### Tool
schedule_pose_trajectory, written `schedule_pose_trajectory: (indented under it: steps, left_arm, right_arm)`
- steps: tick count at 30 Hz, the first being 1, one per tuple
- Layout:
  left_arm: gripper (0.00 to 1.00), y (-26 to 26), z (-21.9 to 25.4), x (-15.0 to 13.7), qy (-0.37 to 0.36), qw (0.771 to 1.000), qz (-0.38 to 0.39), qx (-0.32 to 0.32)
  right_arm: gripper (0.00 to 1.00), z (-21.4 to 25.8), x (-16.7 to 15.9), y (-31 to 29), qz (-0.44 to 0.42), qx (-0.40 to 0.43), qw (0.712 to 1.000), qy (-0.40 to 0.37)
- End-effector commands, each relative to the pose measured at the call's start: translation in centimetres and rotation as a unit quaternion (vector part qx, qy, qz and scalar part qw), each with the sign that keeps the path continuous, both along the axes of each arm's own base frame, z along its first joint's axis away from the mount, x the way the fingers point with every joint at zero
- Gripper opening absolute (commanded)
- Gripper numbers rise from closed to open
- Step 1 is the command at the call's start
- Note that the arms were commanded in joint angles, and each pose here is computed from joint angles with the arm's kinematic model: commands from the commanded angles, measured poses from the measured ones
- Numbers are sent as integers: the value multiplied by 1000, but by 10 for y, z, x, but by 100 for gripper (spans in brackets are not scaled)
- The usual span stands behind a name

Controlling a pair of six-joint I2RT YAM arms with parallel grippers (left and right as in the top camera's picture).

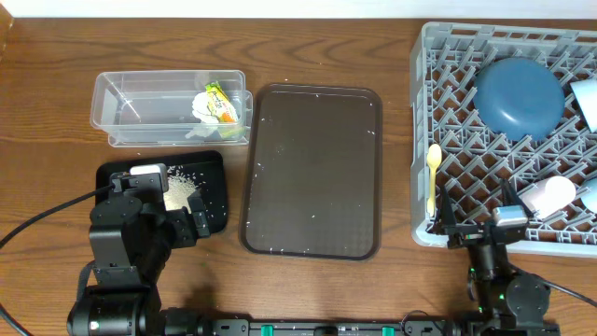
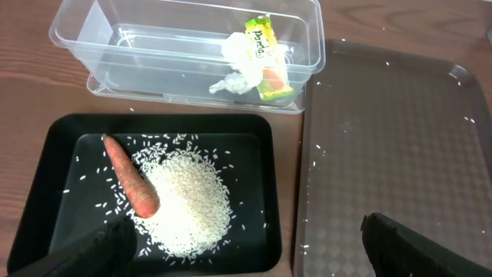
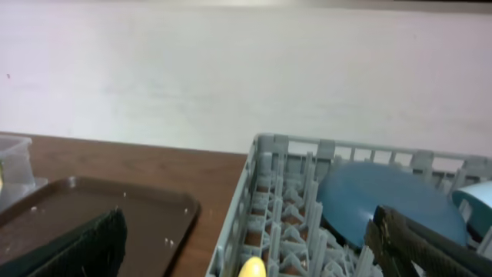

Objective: Sort waste into correct bins and load items into the dishwasher rack

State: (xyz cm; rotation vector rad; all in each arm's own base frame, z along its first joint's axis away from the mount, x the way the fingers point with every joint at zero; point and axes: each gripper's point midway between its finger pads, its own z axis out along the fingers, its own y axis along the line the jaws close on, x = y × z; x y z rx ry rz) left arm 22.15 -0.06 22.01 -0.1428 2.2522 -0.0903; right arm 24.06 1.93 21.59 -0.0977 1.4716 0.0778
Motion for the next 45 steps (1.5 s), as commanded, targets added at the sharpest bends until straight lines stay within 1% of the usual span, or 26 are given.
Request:
schedule_pose_trajectory:
  steps: [1,6,9,12,45]
  left_arm:
    - [95,0,-2,0,3,1000,-1,1]
    - [95,0,-2,0,3,1000,-1,1]
    - [95,0,-2,0,3,1000,-1,1]
    - [95,0,-2,0,3,1000,-1,1]
    - [96,0,-2,0,3,1000,-1,1]
  right_arm:
    - [99,-12,3,5,11,-2,1000,-7]
    - [99,-22,4,5,5,-55,998,2]
    - [99,-37,5,0,-9,-90,995,31]
    - [99,-58,5,-1,-8,-92,993,72]
    - [99,-58,5,-2,-10,-92,993,73]
